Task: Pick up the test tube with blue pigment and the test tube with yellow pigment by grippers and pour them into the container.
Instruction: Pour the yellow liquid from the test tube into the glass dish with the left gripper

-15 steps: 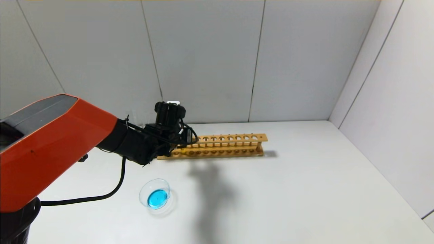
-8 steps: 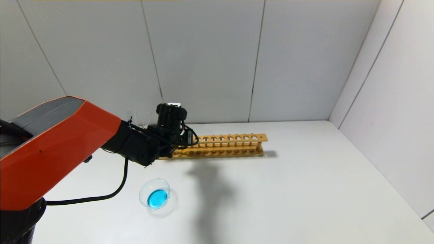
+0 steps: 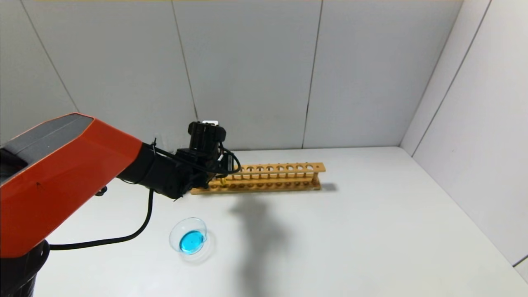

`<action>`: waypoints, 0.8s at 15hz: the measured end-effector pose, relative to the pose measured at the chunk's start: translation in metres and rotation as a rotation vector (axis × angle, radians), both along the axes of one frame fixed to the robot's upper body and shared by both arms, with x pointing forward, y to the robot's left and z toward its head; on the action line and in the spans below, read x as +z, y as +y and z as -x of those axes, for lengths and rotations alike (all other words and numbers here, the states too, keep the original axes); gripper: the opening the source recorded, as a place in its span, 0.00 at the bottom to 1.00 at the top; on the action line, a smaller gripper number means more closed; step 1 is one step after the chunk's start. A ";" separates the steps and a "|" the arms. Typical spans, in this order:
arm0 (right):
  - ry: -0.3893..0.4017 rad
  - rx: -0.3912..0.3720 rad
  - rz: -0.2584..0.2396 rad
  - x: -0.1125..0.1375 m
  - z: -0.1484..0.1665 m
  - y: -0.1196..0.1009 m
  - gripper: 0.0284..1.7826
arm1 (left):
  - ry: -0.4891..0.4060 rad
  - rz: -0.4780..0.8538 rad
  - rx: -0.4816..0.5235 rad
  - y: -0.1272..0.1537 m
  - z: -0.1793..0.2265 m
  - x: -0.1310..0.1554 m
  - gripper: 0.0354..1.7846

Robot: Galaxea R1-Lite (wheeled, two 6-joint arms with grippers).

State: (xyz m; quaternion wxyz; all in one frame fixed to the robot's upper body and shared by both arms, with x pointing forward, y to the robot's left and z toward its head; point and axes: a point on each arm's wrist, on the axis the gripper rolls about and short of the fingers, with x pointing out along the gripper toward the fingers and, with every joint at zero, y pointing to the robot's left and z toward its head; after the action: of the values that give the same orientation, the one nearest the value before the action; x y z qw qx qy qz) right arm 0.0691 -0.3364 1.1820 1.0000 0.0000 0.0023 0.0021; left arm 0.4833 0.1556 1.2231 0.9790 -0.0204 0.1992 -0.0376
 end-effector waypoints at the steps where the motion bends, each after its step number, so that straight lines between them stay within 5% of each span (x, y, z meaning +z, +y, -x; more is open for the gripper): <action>1: 0.000 0.000 0.000 0.000 0.000 0.000 0.98 | -0.009 0.004 0.001 0.000 0.001 0.004 0.16; 12: 0.000 0.000 0.000 0.000 0.000 0.000 0.98 | -0.139 0.059 0.019 0.015 0.015 0.072 0.16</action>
State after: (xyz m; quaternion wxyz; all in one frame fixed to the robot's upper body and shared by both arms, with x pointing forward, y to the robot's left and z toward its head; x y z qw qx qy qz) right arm 0.0691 -0.3364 1.1820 1.0000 0.0000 0.0023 0.0021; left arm 0.4682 0.1702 1.2948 0.9898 -0.0485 0.1293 -0.0355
